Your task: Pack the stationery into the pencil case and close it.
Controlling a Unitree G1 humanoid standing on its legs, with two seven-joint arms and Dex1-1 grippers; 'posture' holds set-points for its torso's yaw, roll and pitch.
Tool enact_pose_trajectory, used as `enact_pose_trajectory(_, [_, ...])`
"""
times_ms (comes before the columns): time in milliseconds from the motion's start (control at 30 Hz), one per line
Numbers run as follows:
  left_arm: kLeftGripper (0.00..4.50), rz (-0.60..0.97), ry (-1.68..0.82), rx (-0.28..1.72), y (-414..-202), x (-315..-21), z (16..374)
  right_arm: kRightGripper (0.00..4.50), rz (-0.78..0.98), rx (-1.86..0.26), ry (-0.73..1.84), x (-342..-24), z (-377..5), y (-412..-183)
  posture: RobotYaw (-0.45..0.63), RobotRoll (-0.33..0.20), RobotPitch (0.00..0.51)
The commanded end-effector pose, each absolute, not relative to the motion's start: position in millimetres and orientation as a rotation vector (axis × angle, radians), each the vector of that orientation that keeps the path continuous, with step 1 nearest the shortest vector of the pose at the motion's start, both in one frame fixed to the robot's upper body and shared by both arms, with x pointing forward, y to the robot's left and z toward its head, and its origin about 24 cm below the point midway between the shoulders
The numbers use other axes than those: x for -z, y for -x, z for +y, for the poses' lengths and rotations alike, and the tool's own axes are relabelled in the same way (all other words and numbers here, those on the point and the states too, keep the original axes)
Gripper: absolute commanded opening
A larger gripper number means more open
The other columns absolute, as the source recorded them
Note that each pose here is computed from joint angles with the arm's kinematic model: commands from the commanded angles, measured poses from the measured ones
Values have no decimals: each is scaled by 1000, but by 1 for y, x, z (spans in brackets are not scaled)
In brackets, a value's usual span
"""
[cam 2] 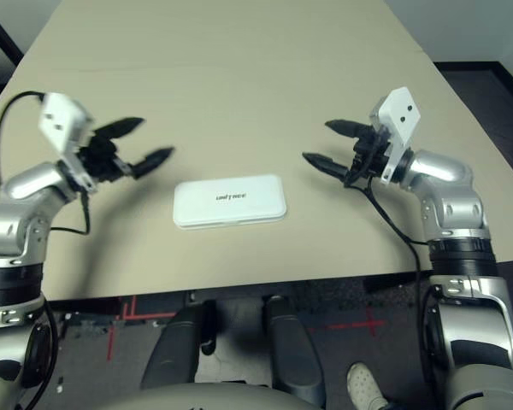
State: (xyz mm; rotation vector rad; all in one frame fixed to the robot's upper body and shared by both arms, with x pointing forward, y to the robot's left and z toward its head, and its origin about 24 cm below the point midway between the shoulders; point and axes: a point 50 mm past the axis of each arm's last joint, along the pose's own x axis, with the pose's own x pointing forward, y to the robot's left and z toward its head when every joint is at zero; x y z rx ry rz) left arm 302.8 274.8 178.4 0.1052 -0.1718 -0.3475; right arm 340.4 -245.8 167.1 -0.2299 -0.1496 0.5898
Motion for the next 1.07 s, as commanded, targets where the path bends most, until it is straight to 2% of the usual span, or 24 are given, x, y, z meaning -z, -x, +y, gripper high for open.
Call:
enact_pose_trajectory(33, [4464, -149, -69, 183, -299, -157, 307, 4500, -207, -365, 211, -165, -264, -348, 14, 0, 201])
enact_pose_trajectory(167, [4464, -159, -25, 11, -297, -139, 337, 4500, -207, -108, 150, -152, -287, -353, 13, 0, 195])
enact_pose_trajectory(433, [4464, -204, -17, -89, -303, -132, 351, 4500, -168, 155, 93, -137, -318, -351, 1, 0, 194])
enact_pose_trajectory(767, [4464, -200, -8, -90, -312, -129, 347, 4500, -151, 164, 100, -134, -322, -352, -38, 0, 225])
enact_pose_trajectory(1067, [4464, -195, -9, -61, -314, -128, 342, 4500, -149, 142, 106, -134, -321, -352, -40, 0, 230])
